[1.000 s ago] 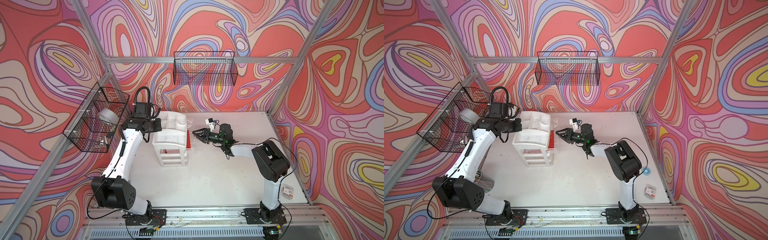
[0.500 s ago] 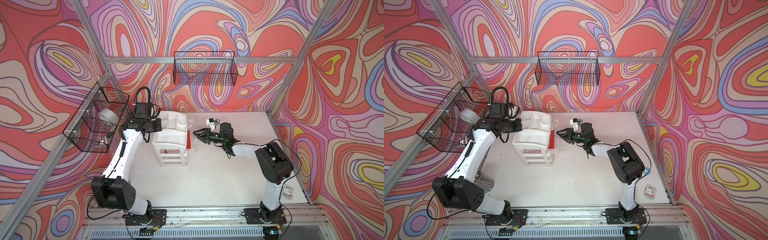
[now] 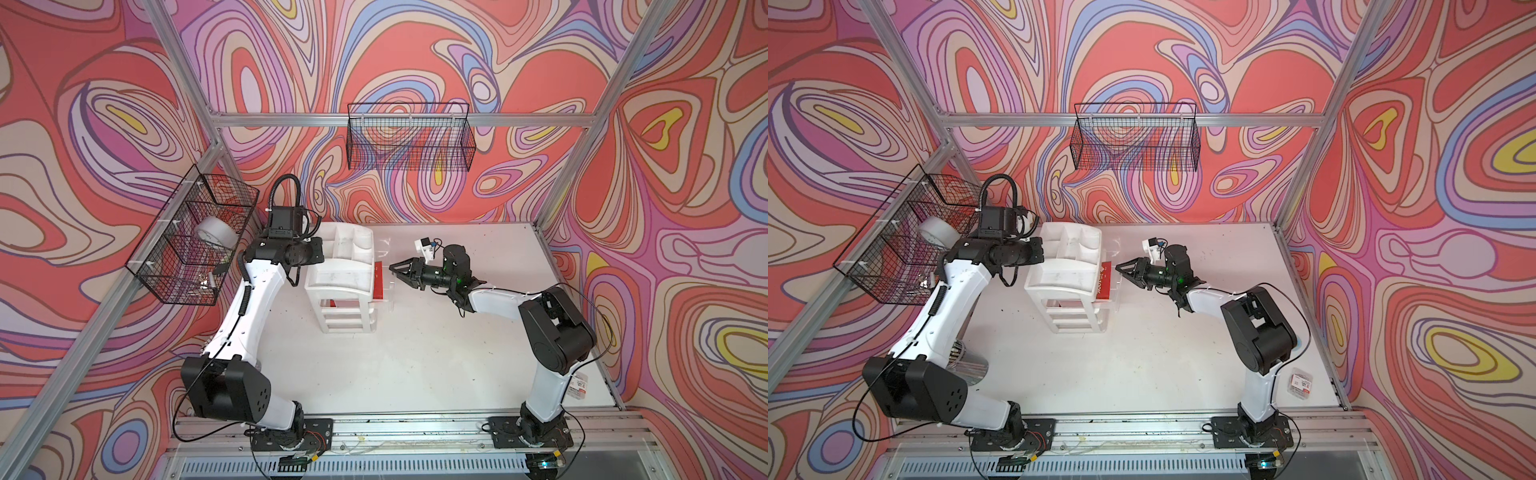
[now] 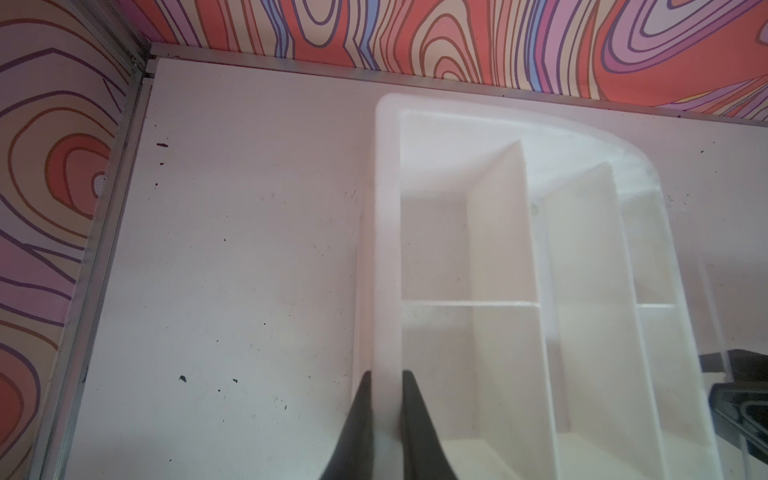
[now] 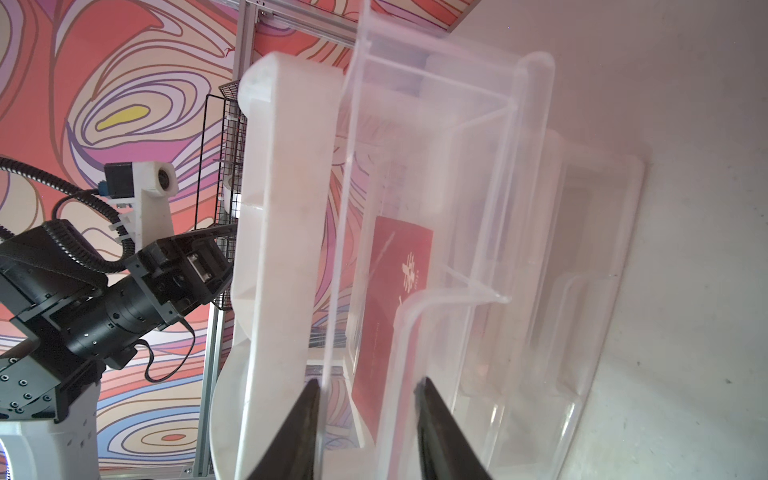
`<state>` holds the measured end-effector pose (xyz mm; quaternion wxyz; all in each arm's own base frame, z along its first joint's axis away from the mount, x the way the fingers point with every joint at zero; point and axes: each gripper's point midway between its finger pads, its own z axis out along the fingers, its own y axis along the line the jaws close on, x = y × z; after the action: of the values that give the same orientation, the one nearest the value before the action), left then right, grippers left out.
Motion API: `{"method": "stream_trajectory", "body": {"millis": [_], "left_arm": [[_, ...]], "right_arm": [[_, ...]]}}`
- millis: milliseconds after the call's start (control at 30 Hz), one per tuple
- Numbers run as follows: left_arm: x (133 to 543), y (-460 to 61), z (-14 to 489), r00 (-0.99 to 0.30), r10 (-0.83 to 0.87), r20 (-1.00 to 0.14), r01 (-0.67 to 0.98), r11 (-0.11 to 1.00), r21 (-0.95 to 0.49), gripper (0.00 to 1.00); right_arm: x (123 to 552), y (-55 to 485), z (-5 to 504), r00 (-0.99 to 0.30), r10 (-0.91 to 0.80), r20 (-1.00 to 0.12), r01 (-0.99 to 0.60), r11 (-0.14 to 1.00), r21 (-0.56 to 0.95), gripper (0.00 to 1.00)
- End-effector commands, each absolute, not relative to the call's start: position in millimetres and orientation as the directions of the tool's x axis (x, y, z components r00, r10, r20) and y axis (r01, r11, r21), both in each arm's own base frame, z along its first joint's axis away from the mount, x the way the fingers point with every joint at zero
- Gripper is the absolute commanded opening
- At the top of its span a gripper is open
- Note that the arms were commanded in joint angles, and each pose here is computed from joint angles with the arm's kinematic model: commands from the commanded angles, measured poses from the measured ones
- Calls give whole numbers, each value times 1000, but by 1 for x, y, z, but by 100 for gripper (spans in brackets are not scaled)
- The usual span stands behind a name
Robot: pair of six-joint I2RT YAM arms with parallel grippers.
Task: Take the postcards out of the drawer
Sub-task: Open the drawer in the storage box.
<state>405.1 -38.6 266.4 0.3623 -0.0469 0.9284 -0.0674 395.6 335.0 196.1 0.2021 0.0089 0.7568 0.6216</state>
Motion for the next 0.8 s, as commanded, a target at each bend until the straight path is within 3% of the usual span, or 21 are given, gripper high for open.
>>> {"method": "stream_trajectory", "body": {"millis": [0,767], "left_arm": [[414,-23,277,-689,-145,-710,-90,989,-115,0],[417,-29,276,-696,-106,-710,-36,993,-113,0]], "right_arm": [[402,320,208,-882,269,-388,-323,258,911,36],[423,295,203,-908,211,-362,-283,330,901,34]]}}
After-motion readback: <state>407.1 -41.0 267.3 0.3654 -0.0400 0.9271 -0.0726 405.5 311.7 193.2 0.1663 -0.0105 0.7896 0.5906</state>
